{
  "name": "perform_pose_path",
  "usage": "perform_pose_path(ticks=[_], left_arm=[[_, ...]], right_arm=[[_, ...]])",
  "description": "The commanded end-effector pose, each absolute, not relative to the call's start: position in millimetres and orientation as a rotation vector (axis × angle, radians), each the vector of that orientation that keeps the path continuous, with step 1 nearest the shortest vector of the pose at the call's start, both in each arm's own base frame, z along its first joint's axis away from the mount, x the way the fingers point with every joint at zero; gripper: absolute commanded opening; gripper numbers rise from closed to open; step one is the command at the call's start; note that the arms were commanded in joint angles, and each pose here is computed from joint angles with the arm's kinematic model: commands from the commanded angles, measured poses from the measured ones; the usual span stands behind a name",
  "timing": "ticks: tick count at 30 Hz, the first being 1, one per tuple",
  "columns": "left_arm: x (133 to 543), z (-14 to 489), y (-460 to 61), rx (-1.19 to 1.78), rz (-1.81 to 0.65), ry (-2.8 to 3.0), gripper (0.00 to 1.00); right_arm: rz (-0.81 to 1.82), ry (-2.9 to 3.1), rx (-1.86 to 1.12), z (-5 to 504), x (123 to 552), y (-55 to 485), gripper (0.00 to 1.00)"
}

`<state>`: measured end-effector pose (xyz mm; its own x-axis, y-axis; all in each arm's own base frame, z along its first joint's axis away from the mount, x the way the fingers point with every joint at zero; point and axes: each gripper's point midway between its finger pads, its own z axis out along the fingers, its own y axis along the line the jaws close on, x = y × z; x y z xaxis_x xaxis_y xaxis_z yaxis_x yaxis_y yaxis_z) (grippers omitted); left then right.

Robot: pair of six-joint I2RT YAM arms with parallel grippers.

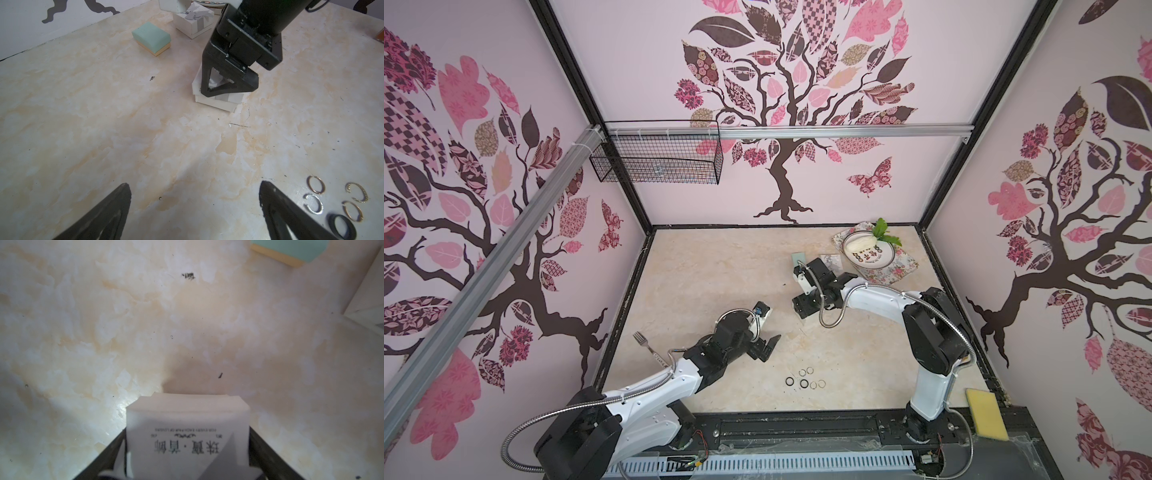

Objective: Take the rings out of the lift-off lid box
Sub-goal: Place the lid on the jewelry box, then adjust the jewelry box at the center of the board.

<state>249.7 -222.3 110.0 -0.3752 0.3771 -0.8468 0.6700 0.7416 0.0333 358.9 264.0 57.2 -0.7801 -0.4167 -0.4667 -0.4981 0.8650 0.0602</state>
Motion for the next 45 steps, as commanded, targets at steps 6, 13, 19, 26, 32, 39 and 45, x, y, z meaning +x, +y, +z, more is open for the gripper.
perform_pose_path(ticks=[6, 13, 19, 26, 32, 39, 45], left_arm=[[252.6, 117.0, -224.8, 0.797, -0.402, 1.982, 0.98], [251.7, 118.0, -223.9, 0.796, -0.403, 1.980, 0.98], [251.5, 118.1, -224.1, 0.797, -0.405, 1.980, 0.98], [251.0, 119.8, -223.2, 0.795, -0.405, 1.978, 0.98], [251.7, 118.9, -224.1, 0.796, -0.407, 1.981, 0.98], [251.2, 116.8, -223.2, 0.797, -0.403, 1.987, 0.98], [260.4, 114.7, -219.8, 0.753, -0.373, 2.024, 0.98]], right_arm=[[0.228, 2.604, -0.594, 65.7, 358.4, 258.9, 0.80], [0.239, 2.580, -0.563, 72.8, 357.9, 257.2, 0.80], [0.295, 2.557, -0.563, 83.6, 356.1, 262.6, 0.81], [0.323, 2.523, -0.552, 96.7, 356.6, 264.5, 0.81], [0.326, 2.512, -0.553, 103.2, 356.2, 263.8, 0.81], [0.461, 2.500, -0.506, 107.1, 347.8, 260.8, 0.84], [0.926, 2.404, -0.391, 130.0, 331.7, 251.0, 1.00]])
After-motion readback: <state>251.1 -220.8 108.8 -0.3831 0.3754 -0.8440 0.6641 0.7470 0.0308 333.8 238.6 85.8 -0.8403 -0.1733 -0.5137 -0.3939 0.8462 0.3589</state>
